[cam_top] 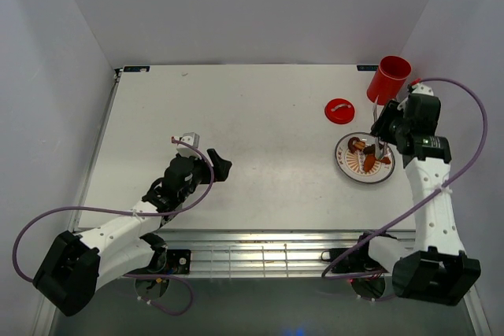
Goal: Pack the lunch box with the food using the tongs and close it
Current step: Pick up the fake food from the plate.
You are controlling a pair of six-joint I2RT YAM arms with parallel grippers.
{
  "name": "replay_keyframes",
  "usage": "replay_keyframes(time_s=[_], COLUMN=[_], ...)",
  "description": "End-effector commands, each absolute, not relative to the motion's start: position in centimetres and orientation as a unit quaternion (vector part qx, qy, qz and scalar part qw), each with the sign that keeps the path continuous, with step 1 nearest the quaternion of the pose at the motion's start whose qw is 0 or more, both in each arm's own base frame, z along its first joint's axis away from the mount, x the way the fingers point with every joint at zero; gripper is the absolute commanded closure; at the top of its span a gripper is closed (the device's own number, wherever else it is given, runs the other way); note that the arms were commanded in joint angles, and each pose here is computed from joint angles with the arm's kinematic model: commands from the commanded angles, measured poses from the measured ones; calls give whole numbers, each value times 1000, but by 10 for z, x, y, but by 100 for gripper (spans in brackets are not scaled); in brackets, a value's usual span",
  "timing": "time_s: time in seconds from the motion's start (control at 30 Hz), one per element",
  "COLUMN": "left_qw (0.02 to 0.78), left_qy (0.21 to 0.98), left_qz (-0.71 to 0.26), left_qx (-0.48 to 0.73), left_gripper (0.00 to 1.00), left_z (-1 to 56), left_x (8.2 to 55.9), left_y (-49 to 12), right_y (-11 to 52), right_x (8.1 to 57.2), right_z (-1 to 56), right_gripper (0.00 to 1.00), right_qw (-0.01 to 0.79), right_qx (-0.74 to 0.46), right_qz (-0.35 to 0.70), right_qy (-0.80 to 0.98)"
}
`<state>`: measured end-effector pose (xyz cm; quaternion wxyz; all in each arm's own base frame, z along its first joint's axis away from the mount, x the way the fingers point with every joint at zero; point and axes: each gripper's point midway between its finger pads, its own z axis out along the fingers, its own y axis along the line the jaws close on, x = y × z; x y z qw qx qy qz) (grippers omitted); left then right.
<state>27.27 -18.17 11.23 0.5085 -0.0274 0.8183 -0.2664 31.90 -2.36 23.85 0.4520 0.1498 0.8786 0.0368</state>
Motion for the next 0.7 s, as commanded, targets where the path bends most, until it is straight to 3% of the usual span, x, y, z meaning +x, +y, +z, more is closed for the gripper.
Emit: replay_keyframes(time_s=[0.0,0.33,0.67], left_qw=[529,526,526], left_qy=[803,804,804], left_qz=[-273,-276,-275], left_qx=[-25,-20,-23], left_gripper=[4,3,3], left_z=[132,132,130], left_x=[279,279,278], left_y=[-185,-188,-186], right_y=[-15,4,17], right_x=[297,237,252], right_z=[229,155,157], right_gripper=[48,48,47], right_qw=[467,390,392], right_qx=[136,144,94], right_qz=[49,81,116], right_qy=[873,906,908])
